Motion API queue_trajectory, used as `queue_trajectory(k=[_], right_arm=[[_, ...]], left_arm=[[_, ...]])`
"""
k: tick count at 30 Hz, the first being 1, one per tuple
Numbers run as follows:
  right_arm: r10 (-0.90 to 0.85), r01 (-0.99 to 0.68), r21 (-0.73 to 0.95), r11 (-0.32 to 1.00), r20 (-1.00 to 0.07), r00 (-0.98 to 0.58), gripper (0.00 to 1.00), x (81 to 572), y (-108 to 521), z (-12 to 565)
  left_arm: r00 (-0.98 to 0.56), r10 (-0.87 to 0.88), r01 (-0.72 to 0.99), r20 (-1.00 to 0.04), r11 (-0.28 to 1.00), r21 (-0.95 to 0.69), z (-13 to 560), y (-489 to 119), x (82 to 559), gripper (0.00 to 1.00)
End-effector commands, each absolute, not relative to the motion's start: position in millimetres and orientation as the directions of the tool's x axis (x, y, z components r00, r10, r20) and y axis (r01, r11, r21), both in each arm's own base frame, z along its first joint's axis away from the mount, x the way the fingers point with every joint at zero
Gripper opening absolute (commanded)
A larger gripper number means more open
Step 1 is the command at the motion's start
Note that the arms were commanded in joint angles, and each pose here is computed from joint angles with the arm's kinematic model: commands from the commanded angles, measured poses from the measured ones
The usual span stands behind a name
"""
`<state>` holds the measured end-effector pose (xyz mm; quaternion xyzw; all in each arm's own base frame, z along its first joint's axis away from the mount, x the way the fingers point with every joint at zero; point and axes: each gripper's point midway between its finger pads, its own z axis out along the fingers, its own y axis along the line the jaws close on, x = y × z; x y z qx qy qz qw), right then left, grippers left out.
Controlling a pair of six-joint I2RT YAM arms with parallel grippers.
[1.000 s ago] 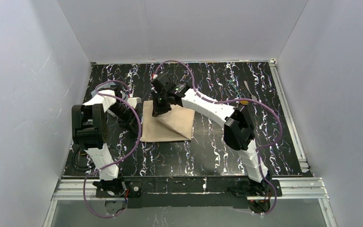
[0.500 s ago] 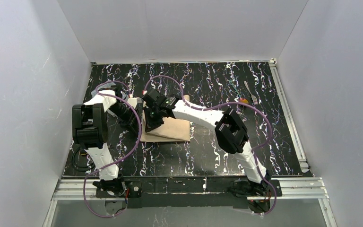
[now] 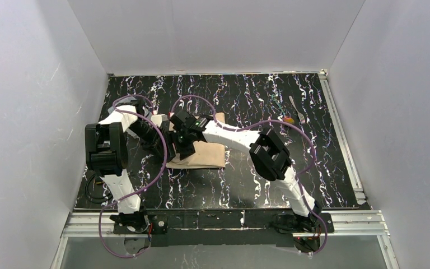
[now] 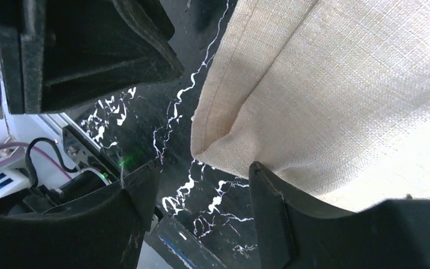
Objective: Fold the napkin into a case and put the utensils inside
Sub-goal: Fold the rectangle-folded napkin at the center of the board, then pick up the top corner of the square folded napkin from the folded napkin.
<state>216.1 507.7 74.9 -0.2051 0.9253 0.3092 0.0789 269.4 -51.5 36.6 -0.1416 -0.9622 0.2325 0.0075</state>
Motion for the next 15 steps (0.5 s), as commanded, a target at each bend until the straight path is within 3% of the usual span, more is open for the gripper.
queue_trajectory(k=[1, 6, 15], right_arm=[[-0.259, -0.452, 0.603, 0.657, -0.383, -0.887, 0.68, 249, 492, 153], [-0.085, -0.369, 0.629, 0.684, -0.434, -0.897, 0.65, 310, 430, 190], [-0.035, -0.252, 0.457, 0.853, -0.431, -0.902, 0.58, 365, 351, 141]], left_arm=[[-0.962, 0.262, 0.267, -0.08, 0.836, -0.48, 59, -56, 275, 0.3], [-0.966, 0.24, 0.254, -0.095, 0.823, -0.508, 75, -62, 280, 0.3], [-0.973, 0.215, 0.223, -0.086, 0.776, -0.59, 98, -79, 275, 0.33]])
